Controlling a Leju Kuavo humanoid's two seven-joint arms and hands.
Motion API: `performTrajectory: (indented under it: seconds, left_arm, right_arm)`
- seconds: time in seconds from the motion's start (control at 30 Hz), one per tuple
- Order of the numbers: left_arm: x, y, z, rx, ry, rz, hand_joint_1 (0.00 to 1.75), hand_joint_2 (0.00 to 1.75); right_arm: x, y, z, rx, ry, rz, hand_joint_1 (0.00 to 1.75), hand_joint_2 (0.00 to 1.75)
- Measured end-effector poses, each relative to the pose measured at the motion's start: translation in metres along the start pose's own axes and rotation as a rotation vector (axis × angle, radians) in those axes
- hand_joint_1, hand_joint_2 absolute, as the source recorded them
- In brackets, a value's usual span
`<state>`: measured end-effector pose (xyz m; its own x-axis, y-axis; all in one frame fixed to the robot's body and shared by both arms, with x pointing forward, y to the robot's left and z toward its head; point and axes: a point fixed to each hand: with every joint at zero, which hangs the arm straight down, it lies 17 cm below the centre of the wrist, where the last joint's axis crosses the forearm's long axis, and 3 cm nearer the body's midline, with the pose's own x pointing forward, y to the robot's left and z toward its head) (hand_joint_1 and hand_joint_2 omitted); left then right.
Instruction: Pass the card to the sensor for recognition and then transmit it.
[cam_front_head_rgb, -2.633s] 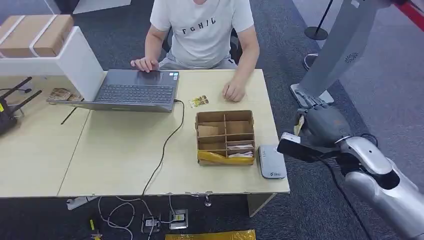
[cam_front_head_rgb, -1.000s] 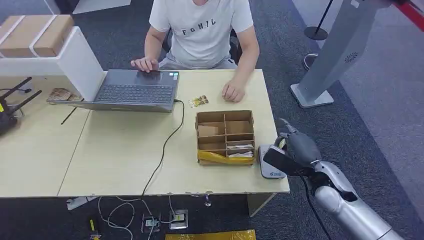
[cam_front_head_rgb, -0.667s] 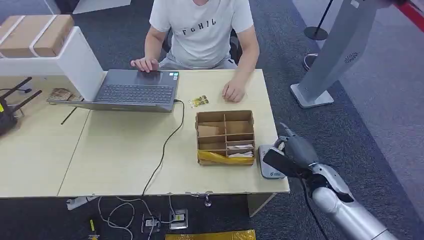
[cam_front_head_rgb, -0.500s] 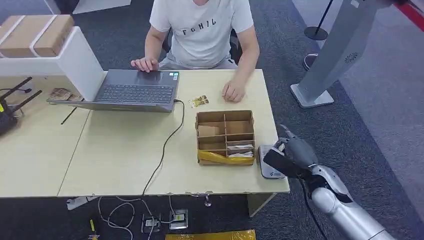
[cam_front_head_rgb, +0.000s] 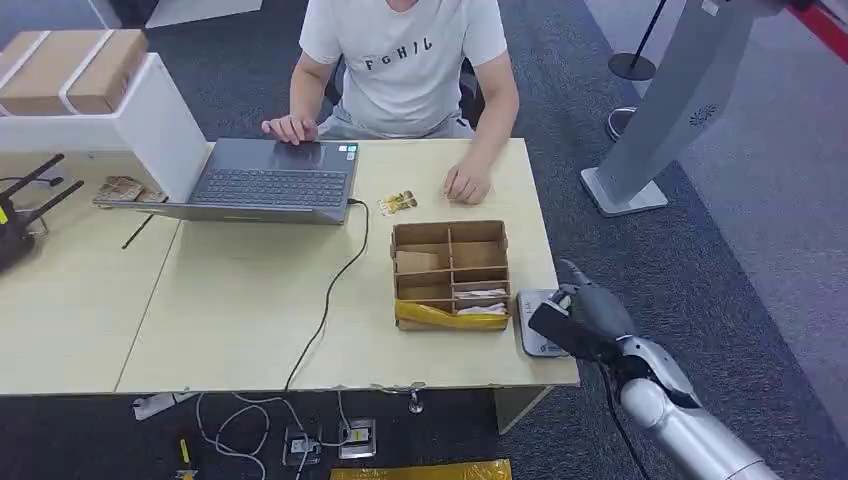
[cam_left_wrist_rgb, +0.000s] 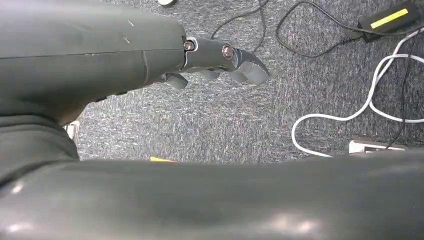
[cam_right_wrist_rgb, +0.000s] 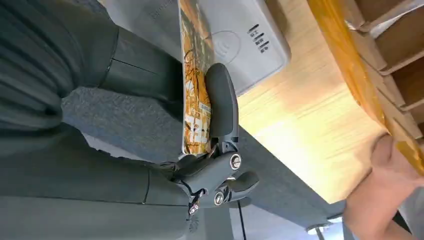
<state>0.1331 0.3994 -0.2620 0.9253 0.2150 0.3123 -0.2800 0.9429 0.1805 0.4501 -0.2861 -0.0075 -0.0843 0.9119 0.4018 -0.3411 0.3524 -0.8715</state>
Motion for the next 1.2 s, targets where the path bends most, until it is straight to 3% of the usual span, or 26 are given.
performTrajectory:
  seconds: [0.77, 1.03, 1.2]
  left_arm:
    - [0.000, 0.001, 0.000, -0.003, 0.002, 0.009, 0.00, 0.00]
    - [0.000, -0.003, 0.001, -0.024, 0.000, 0.006, 0.00, 0.00]
    - [0.002, -0.009, 0.002, -0.044, -0.019, -0.011, 0.00, 0.00]
  right_arm:
    - [-0.014, -0.017, -0.009, -0.045, 0.023, 0.016, 1.75, 1.75]
    - [0.034, -0.069, -0.016, -0.070, -0.045, -0.188, 1.75, 1.75]
    - [0.077, -0.123, -0.020, -0.147, -0.154, -0.199, 1.75, 1.75]
